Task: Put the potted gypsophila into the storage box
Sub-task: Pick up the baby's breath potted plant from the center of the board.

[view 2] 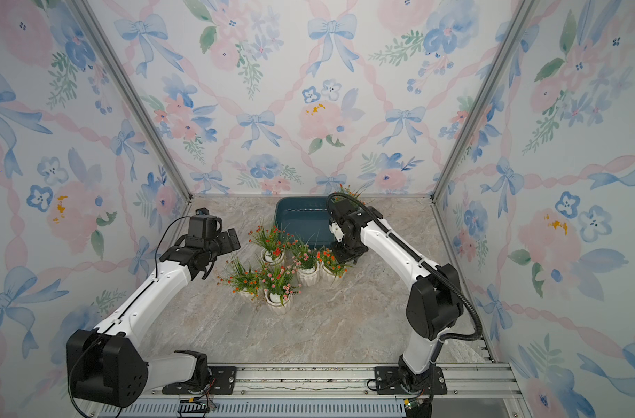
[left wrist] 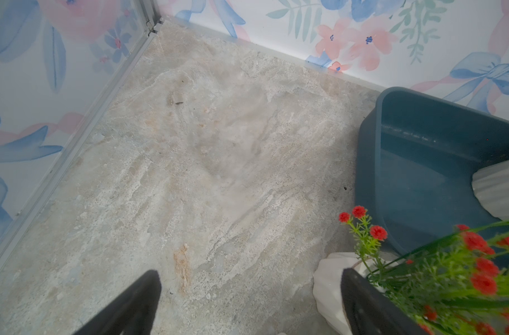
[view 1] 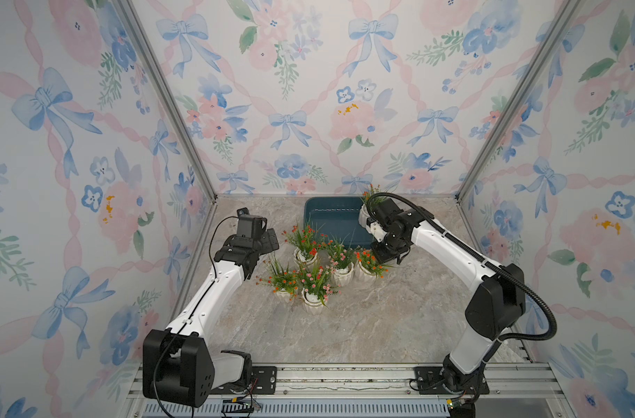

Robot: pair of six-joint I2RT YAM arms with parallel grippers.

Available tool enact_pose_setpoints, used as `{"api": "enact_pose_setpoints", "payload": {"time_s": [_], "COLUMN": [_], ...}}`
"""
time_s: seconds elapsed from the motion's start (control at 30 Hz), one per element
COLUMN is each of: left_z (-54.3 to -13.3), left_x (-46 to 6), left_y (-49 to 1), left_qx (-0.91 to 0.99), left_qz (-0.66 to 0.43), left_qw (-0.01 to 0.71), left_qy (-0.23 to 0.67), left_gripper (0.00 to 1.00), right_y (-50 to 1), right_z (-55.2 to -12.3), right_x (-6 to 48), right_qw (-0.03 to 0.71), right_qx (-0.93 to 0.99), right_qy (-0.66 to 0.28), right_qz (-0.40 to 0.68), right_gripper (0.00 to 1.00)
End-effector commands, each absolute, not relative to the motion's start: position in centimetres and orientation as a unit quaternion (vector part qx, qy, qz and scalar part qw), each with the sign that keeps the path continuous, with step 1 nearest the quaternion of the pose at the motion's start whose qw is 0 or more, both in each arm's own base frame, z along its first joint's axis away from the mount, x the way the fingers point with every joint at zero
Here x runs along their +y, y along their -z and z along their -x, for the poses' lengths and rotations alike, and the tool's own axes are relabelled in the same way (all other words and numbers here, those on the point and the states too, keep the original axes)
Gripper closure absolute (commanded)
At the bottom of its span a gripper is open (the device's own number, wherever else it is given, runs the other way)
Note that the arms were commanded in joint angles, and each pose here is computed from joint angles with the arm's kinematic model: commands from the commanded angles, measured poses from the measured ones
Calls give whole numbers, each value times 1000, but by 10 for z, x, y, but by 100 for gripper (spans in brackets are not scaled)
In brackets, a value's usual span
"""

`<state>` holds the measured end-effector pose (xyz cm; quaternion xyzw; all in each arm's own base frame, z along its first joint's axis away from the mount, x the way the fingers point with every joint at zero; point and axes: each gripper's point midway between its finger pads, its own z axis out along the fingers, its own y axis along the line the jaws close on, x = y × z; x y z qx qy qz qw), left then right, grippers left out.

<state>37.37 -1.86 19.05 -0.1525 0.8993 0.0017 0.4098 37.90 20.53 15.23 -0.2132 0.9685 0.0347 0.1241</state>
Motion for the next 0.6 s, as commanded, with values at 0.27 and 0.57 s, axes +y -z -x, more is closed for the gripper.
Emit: {"api": "enact_pose_setpoints", "payload": {"time_s": [0.27,0.57], "left_z": [-376,-377], "left_x": [-18,-17], "left_y": [-192,-191], "left_qx": [899,900], "left_qz": [159,159], "left_qw": [408,406], "left_qy": [1,-5], "left_gripper": [2,2], "right_y": [-170,-162], "right_z": [-448,-494], "right_x": [196,170], "right_qw": [143,167], "right_qx": [971,977], "right_qy": [-14,-24], "right_qz": [193,128], "right_gripper": [100,100]}}
